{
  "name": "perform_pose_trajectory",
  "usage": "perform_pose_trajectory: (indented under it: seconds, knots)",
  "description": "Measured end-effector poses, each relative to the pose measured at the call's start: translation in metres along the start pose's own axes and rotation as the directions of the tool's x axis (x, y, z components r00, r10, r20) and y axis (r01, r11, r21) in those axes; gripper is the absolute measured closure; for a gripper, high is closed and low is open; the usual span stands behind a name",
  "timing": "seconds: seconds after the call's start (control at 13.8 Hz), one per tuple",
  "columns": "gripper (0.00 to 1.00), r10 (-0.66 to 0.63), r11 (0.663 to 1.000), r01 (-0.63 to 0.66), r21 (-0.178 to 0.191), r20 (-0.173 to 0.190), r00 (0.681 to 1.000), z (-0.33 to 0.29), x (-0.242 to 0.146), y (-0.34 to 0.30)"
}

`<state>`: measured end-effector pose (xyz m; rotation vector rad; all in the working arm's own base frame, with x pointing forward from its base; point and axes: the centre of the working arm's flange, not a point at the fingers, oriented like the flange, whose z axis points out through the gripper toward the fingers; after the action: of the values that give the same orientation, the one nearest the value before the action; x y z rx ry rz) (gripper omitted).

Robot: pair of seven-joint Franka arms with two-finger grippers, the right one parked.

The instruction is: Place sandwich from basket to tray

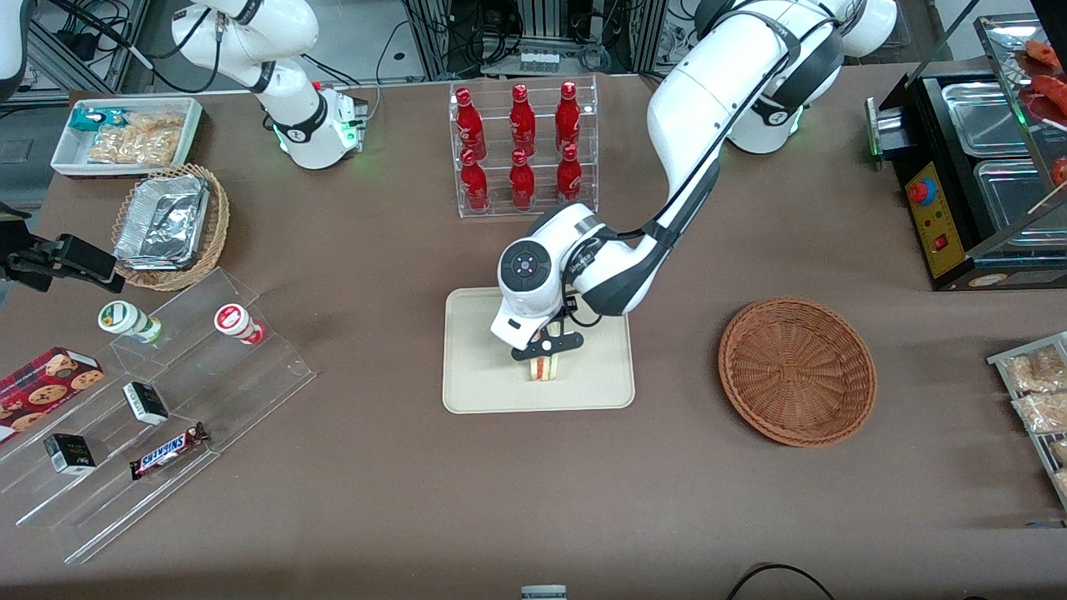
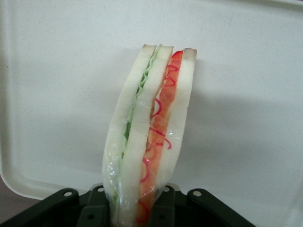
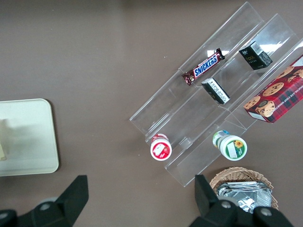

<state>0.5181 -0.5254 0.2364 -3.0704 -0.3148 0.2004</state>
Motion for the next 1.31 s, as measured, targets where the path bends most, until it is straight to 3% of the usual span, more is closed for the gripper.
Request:
perform_pose_trajectory:
  seconds: [0.15, 0.58, 0.8, 1.02, 1.31]
  knots:
    - [0.61, -0.004, 1.000, 0.004, -0.001, -0.001, 1.000, 0.000, 0.001, 0.000]
    - [0.00, -0.034, 0.999, 0.033, -0.016, -0.034, 0.999, -0.015, 0.018, -0.005]
    - [0.00, -0.066, 0.997, 0.064, -0.034, -0.074, 0.995, -0.045, 0.037, -0.017]
    - [0.00, -0.095, 0.995, 0.092, -0.031, -0.089, 0.992, -0.088, 0.047, -0.035]
    - [0.00, -0.140, 0.990, 0.141, 0.004, -0.101, 0.985, -0.175, 0.085, -0.112]
